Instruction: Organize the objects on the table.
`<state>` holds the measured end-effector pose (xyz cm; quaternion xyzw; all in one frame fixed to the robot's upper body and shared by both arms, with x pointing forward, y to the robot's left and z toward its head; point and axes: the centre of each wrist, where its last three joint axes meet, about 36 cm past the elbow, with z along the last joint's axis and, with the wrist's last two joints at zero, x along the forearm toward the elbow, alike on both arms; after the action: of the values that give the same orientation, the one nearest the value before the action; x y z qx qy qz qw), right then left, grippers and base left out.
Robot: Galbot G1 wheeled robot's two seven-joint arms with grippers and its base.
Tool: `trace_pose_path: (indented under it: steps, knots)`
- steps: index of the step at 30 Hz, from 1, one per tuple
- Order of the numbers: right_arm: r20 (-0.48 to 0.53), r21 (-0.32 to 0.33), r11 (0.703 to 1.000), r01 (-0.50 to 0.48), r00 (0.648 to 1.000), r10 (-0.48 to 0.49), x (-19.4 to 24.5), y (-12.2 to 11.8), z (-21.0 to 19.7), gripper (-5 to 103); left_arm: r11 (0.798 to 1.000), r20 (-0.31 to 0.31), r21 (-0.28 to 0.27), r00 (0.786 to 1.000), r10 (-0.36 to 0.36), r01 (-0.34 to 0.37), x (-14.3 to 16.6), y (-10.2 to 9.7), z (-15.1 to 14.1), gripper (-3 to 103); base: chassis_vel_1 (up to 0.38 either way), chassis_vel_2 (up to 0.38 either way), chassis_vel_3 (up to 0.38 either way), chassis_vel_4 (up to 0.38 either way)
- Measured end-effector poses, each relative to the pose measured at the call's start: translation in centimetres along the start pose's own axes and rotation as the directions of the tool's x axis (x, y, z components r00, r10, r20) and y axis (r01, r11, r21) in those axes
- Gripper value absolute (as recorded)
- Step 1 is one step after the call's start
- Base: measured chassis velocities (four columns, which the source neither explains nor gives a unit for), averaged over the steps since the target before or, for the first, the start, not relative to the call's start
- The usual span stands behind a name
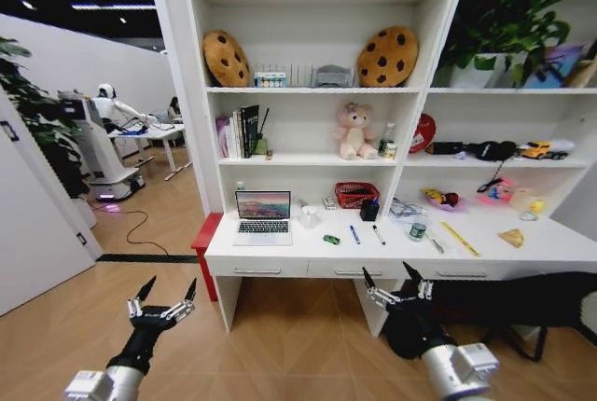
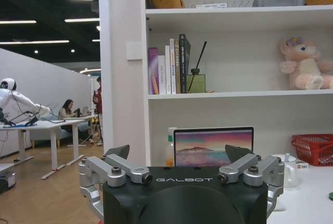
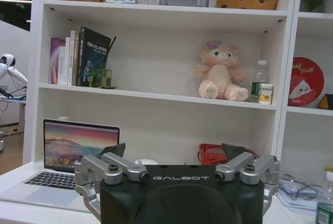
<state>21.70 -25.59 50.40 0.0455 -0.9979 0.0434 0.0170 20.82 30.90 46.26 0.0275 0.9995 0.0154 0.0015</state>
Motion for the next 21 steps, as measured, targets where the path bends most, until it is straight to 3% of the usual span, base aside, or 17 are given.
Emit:
trace_pose_path:
  steps: [14,20,21]
  knots:
    - [0.0,0.007,1.0,0.002,1.0,-0.002,-0.28,0.12,0.62,100,1.0,0.002,-0.001,1.0,-0.006,0.006,-0.2,0.13,0.19,100,-0.323,0.336,0.332,-0.332]
    - [-0.002,0.009,1.0,-0.008,1.0,0.008,-0.3,0.14,0.62,100,1.0,0.007,0.001,1.0,-0.008,0.008,-0.31,0.11,0.35,101,-0.215,0.205,0.16,-0.191]
    - [-0.003,0.01,1.0,-0.011,1.0,0.011,-0.33,0.13,0.64,100,1.0,0.02,-0.001,1.0,-0.004,0.004,-0.4,0.17,0.5,96,-0.071,0.113,0.075,-0.018]
